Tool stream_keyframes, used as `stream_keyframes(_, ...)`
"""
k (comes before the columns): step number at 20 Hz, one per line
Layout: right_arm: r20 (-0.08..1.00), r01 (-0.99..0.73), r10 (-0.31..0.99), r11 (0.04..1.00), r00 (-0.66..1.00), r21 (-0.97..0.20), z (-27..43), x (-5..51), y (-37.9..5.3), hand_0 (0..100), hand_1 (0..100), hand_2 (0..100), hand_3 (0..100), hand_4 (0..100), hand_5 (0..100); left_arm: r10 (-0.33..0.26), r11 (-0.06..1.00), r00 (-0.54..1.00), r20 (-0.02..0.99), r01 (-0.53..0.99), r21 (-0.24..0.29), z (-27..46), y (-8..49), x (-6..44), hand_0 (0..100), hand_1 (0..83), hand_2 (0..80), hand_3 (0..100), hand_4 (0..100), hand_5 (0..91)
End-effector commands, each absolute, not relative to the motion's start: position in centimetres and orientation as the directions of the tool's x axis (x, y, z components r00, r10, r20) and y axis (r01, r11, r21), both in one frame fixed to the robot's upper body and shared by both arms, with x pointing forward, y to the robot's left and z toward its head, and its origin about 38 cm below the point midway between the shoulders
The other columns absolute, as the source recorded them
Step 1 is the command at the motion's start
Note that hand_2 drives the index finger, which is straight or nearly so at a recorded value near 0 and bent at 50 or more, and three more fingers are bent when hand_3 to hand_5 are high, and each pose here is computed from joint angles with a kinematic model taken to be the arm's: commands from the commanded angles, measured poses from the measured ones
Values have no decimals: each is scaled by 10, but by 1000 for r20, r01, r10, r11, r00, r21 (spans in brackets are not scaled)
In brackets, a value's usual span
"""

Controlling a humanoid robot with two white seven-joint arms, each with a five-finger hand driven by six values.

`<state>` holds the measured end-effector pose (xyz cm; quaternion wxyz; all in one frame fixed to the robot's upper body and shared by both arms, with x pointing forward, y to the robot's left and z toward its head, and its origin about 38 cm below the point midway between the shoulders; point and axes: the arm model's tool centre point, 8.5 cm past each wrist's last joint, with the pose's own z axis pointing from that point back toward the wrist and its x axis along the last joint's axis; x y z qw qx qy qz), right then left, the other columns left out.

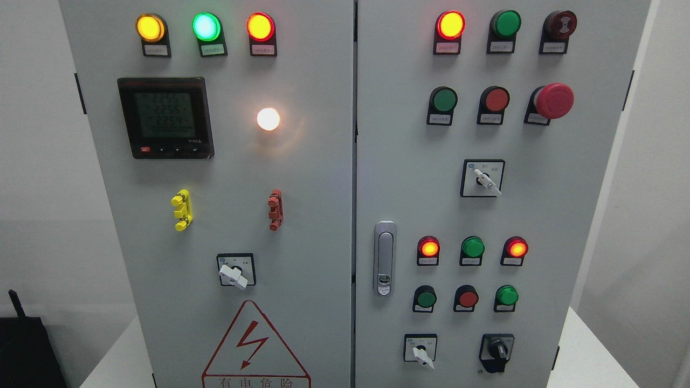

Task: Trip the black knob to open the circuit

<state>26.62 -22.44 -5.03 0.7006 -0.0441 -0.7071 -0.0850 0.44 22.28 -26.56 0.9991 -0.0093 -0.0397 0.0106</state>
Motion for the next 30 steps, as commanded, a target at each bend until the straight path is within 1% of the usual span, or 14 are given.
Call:
stream_keyframes(1, 995, 168, -64, 983, -74, 76, -33, 274, -221, 787, 978, 0, 990, 870, 813, 25, 999, 996, 83, -24, -21, -266, 222, 7, 120, 389, 0, 0, 0, 0)
stream_keyframes(3, 993, 161, -67, 983, -100, 82, -25, 277, -220, 788, 944, 0, 1000, 905, 854, 26, 999, 996, 83, -24, -21, -266, 222, 6, 120, 389, 0, 0, 0, 0)
stream_keyframes(9, 982, 150, -70, 984, -174, 97, 0, 285, -218, 792, 910, 0, 1000, 950, 895, 26, 999, 996, 82, -24, -21, -266, 222, 6, 120, 389, 0, 0, 0, 0)
stream_keyframes(17, 975, 137, -73, 985, -211, 104, 25, 295, -216, 810, 900, 0, 1000, 979, 921, 25, 999, 996, 85, -24, -21, -266, 222, 7, 120, 389, 0, 0, 0, 0)
stream_keyframes(30, 962, 121, -78, 986, -261, 113, 66, 311, -214, 855, 913, 0, 1000, 1000, 933, 25, 999, 996, 83, -24, -21, -266, 222, 7, 120, 389, 0, 0, 0, 0)
